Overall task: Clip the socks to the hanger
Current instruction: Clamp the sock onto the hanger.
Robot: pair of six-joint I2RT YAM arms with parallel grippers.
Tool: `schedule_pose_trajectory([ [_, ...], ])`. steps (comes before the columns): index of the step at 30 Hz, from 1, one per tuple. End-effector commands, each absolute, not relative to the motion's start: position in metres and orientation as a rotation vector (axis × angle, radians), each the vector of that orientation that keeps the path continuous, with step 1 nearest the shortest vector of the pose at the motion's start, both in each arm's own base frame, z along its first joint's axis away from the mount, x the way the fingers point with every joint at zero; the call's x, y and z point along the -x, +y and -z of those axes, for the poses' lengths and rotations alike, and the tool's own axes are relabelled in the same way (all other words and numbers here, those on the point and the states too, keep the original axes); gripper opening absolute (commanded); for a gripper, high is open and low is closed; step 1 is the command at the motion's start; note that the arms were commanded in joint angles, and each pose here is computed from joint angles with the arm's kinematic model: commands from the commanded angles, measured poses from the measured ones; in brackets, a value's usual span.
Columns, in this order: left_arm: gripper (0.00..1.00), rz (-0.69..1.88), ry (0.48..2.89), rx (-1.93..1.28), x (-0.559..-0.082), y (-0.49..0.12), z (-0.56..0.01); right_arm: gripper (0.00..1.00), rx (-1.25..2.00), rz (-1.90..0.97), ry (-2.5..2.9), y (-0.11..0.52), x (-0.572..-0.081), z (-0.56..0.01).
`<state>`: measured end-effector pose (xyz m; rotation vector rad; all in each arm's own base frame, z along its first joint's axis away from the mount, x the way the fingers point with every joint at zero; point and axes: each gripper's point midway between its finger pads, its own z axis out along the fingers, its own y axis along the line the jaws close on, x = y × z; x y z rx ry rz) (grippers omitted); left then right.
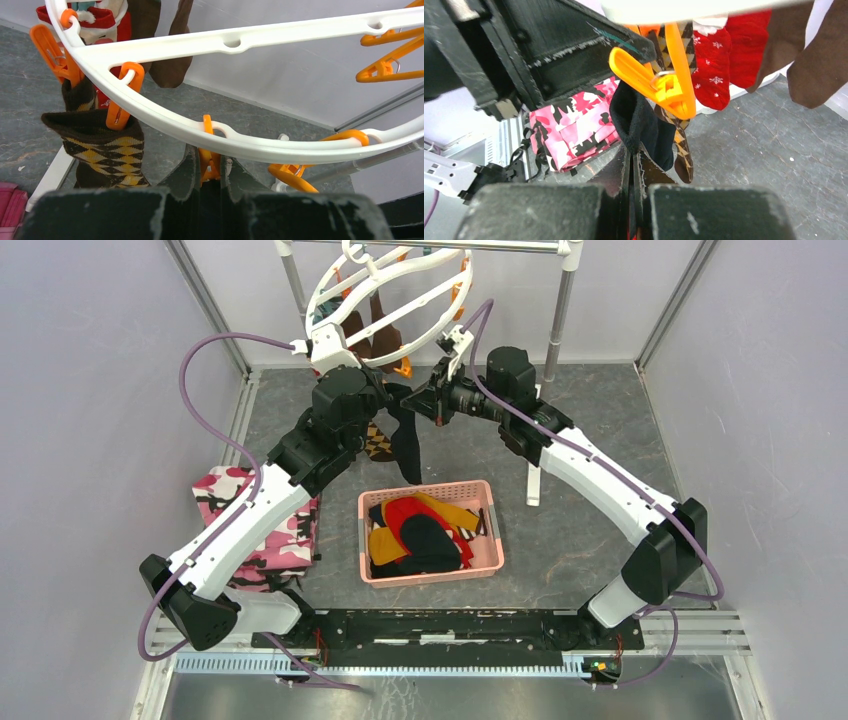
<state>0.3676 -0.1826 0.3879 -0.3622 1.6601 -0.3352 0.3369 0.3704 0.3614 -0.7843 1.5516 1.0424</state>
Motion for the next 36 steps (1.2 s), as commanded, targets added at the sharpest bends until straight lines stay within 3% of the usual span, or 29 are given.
schedule_pose_trajectory([
  [1,0.02,0.395,1.616,0.399,-0.369,-0.185,-0.403,0.0,0.798,-0.967,1.618,0.361,-0.339,-0.334],
  [6,0.02,0.395,1.615,0.398,-0.368,-0.185,-0.404,0.0,0.791,-0.922,1.645,0.351,-0.335,-0.315],
  [36,0.02,0.411,1.623,0.395,-0.369,-0.189,-0.402,0.0,0.742,-0.937,1.518,0.374,-0.353,-0.37],
])
